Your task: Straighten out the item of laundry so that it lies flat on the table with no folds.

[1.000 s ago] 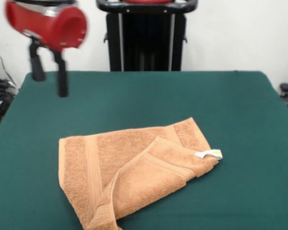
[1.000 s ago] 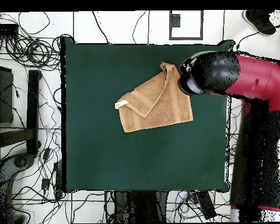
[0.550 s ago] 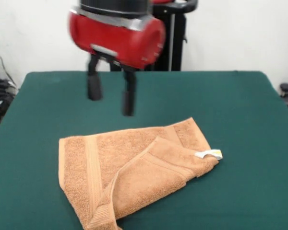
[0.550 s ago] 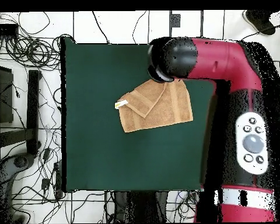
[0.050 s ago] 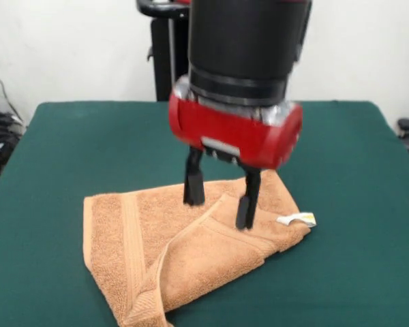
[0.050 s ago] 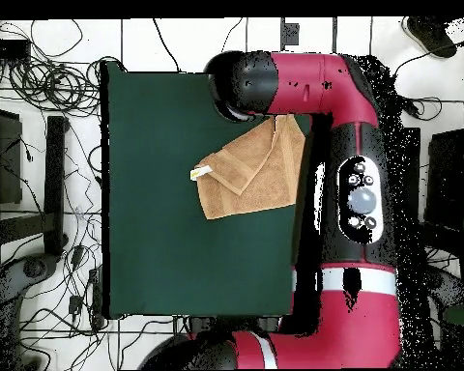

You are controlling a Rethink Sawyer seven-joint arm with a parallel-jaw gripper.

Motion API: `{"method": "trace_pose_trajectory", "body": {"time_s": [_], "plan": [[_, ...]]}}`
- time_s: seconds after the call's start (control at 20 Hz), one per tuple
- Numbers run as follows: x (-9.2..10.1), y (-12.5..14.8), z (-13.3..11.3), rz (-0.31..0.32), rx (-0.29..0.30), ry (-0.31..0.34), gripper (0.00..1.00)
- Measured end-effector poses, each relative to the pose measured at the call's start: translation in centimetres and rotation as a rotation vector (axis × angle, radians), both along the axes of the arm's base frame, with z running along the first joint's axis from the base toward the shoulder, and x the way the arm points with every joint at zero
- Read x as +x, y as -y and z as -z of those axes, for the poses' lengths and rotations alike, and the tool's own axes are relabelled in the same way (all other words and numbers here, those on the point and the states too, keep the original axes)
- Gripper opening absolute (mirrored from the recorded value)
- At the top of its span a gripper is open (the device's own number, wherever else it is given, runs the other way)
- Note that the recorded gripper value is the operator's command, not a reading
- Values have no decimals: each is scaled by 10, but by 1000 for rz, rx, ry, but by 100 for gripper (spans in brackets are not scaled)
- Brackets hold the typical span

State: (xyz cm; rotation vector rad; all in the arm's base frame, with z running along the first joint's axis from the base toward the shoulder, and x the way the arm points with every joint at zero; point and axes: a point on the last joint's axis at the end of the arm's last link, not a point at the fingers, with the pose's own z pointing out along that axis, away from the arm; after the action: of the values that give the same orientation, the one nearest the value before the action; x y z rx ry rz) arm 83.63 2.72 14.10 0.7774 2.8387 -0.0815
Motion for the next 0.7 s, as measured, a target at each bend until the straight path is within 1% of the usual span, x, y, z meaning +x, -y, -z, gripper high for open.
{"method": "trace_pose_trajectory", "body": {"time_s": [0.15, 0.2, 0.3, 0.4, 0.55, 0.7], "plan": [[0, 3, 21, 1, -8, 0, 100], [-4, 11, 38, 8, -20, -15, 100], [-7, 15, 47, 13, -27, -29, 100], [-14, 26, 61, 22, -46, -53, 100], [-20, 37, 69, 30, -66, -69, 100], [-25, 49, 70, 41, -91, -81, 100]]}}
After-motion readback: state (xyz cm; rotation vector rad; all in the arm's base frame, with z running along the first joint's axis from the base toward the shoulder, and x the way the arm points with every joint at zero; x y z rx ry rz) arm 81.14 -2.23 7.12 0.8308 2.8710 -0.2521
